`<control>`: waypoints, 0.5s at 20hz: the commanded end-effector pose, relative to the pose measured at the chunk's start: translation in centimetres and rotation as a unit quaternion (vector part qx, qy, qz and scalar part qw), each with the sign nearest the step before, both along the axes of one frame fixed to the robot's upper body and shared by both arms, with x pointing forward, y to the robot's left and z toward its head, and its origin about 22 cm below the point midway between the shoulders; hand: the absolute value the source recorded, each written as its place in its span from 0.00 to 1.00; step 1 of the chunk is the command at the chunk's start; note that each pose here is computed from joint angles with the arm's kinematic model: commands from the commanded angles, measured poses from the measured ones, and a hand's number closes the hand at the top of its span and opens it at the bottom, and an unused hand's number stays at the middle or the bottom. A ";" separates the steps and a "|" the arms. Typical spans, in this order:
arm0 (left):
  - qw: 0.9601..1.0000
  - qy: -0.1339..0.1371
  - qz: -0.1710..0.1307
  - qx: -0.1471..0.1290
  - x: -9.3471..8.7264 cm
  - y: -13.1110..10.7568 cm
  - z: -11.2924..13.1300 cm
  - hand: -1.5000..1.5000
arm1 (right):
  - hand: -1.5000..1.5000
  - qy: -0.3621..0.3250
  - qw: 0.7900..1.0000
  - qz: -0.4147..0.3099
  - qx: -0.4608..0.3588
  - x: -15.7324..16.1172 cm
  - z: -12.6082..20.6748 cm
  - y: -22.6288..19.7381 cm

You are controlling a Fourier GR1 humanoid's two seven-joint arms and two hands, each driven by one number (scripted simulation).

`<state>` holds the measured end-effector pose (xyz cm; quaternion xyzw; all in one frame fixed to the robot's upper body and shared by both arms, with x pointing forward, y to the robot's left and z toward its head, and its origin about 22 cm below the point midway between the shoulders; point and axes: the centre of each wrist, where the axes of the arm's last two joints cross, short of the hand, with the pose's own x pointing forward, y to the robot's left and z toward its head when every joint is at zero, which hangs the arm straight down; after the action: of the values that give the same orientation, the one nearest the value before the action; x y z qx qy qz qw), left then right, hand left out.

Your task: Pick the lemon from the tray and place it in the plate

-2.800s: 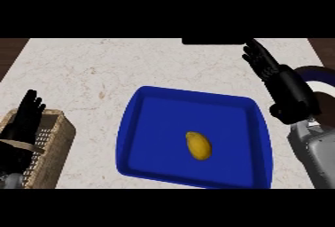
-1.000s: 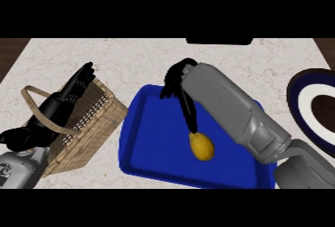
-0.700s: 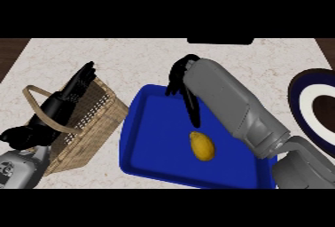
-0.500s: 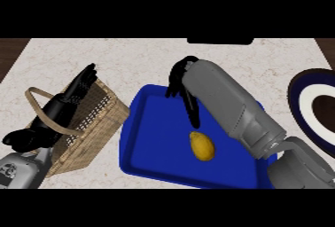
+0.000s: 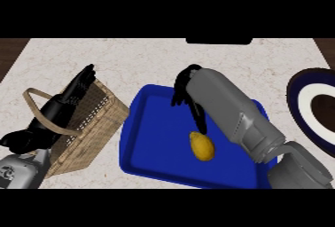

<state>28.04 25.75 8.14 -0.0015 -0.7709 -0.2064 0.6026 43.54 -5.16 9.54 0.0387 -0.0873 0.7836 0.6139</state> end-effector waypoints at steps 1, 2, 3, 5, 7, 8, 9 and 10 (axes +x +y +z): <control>1.000 0.000 0.009 -0.004 1.2 0.2 0.9 0.50 | 0.00 0.028 0.999 0.037 -0.019 -1.5 -2.6 0.7; 1.000 0.002 0.007 0.004 -0.1 -0.2 0.9 0.50 | 0.00 0.028 0.999 0.038 -0.019 -1.1 -2.0 0.4; 1.000 0.009 0.000 0.002 -1.1 0.6 -0.8 0.50 | 0.00 0.040 0.998 0.042 -0.023 -1.4 -3.1 -0.1; 1.000 0.006 0.009 0.001 -1.2 0.7 -1.4 0.50 | 0.00 0.041 0.997 0.054 -0.030 -2.1 -4.0 0.0; 1.000 0.004 0.015 -0.001 0.6 0.5 -1.0 0.50 | 0.00 0.058 0.996 0.062 -0.035 -1.8 -3.5 0.7; 1.000 -0.001 0.003 0.002 0.4 0.7 -0.6 0.50 | 0.00 0.066 0.995 0.058 -0.043 -2.4 -5.3 -0.2; 1.000 0.008 0.009 -0.002 -1.3 0.9 -1.3 0.50 | 0.00 0.056 0.996 0.058 -0.039 -2.9 -5.7 -0.1; 1.000 -0.003 0.011 -0.005 0.2 1.1 -0.5 0.50 | 0.00 0.062 0.995 0.063 -0.041 -2.3 -4.7 0.2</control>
<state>27.76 26.31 7.45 0.0037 -0.7697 -0.2005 0.6061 41.93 -5.14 6.38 0.0473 -0.0566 0.8071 0.5858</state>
